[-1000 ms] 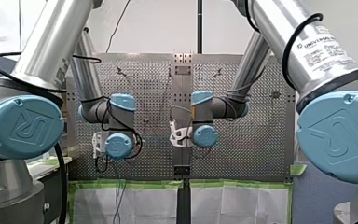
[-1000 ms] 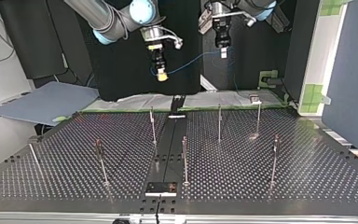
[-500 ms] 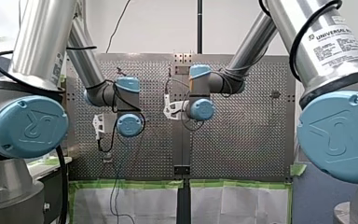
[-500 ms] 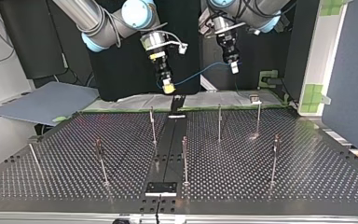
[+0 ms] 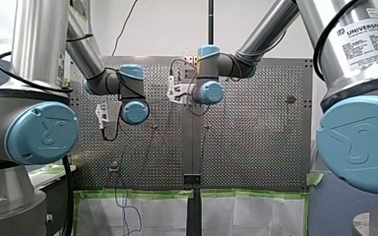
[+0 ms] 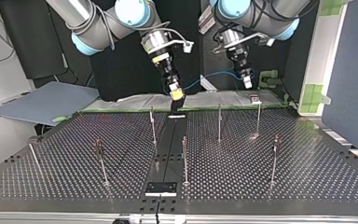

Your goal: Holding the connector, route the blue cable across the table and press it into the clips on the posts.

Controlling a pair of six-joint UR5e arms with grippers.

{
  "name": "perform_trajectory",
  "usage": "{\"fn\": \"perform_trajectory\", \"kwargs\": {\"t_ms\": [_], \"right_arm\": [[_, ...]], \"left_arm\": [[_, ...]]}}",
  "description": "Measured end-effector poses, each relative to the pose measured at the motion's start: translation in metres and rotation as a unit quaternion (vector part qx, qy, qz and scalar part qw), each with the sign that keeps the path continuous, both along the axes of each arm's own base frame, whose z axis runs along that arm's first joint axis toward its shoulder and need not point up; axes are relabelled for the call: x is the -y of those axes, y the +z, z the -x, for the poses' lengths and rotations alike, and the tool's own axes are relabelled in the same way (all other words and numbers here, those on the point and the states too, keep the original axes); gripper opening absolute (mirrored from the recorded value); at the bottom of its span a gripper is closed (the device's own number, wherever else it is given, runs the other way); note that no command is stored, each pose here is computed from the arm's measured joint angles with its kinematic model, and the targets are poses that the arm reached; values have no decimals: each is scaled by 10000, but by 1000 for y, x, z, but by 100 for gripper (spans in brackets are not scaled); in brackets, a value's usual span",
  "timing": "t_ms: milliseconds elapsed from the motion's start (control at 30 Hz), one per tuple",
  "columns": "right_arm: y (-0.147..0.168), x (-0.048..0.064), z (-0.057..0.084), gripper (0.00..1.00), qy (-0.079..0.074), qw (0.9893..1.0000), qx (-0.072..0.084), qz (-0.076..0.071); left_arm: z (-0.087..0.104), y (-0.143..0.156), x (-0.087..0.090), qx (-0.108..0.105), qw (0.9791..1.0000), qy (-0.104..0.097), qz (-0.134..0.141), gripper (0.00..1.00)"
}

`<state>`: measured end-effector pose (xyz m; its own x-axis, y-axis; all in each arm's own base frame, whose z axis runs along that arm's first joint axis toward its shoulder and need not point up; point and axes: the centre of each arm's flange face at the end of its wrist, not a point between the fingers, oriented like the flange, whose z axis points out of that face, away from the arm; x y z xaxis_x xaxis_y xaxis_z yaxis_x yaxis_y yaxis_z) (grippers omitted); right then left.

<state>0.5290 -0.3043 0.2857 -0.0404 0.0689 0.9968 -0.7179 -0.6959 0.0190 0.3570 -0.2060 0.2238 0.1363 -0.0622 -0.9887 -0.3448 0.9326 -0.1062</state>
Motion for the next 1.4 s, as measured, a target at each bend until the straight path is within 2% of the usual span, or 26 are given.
{"fn": "perform_trajectory", "kwargs": {"t_ms": [167, 500, 733, 1000, 1167, 1400], "right_arm": [[10, 2, -6, 0, 28, 10000, 18, -71], [7, 8, -24, 0, 89, 9995, -135, -258], [25, 5, -39, 0, 177, 9994, -70, -300], [46, 7, -49, 0, 210, 9993, -51, -312], [50, 10, -59, 0, 240, 9991, -80, -349], [67, 11, -70, 0, 287, 9991, -40, -316]], "left_arm": [[-4, 15, -13, 45, 9999, 113, 36, 0], [-8, 55, -28, 225, 9993, 259, 115, 0], [-10, 85, -35, 387, 9989, 210, 151, 0], [-8, 116, -43, 529, 9984, 143, 158, 0], [-8, 122, -48, 512, 9985, 122, 154, 0], [-22, 114, -49, 371, 9993, 3, 75, 0]]}}
